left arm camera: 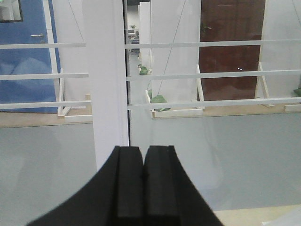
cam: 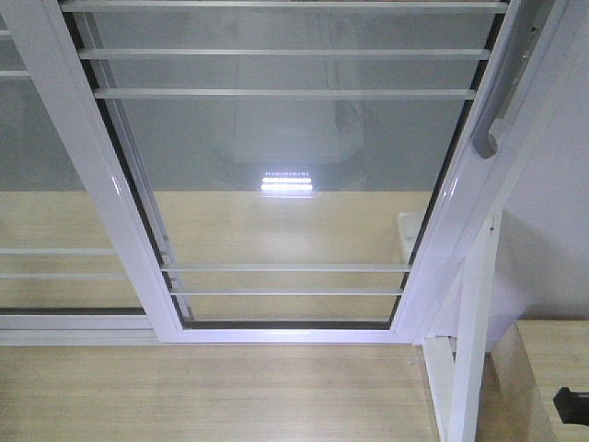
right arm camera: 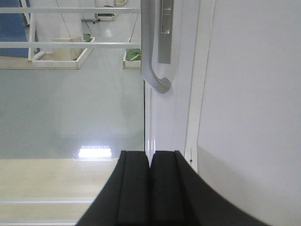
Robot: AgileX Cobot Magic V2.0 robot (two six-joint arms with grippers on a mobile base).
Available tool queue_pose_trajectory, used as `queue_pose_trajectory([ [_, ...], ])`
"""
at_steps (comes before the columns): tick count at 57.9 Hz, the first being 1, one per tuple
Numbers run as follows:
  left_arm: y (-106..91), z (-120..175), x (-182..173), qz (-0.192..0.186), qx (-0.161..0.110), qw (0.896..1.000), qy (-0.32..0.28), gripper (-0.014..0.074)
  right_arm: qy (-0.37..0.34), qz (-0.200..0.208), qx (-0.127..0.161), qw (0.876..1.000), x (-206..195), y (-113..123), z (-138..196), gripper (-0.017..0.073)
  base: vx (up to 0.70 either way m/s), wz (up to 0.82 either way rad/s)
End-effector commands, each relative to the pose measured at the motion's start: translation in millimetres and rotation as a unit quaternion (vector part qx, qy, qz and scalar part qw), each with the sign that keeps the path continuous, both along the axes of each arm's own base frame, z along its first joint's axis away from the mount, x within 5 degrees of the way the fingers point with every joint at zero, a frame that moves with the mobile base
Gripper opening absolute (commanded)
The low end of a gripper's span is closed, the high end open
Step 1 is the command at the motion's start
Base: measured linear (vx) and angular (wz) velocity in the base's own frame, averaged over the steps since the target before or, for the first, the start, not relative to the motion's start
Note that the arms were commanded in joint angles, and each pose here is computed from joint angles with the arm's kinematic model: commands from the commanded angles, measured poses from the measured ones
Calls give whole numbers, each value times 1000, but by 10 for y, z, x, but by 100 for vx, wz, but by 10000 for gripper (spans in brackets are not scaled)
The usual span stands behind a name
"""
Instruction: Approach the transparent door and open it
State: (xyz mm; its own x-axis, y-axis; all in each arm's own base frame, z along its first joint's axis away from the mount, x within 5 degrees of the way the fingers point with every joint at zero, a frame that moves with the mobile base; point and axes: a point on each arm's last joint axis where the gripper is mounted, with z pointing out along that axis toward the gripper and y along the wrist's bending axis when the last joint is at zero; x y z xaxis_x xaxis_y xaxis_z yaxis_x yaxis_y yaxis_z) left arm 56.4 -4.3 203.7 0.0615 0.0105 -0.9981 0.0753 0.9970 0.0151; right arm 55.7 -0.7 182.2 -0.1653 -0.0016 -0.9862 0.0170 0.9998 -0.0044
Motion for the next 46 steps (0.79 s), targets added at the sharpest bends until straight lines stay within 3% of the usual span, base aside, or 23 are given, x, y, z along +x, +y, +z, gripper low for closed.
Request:
queue_pose_trajectory([
  [1,-1,-27,5,-2,-11,1000,-26,-6,-43,-2,-3,999,4,-4,42,-8,0,0],
  [29,-1,-26,5,-2,-11,1000,-27,-6,-50,-2,-21,999,5,-7,55,-8,0,0],
  [46,0,4,1,-2,-11,999,-41,-6,-142,-6,-15,990,1,-10,223,-8,0,0],
])
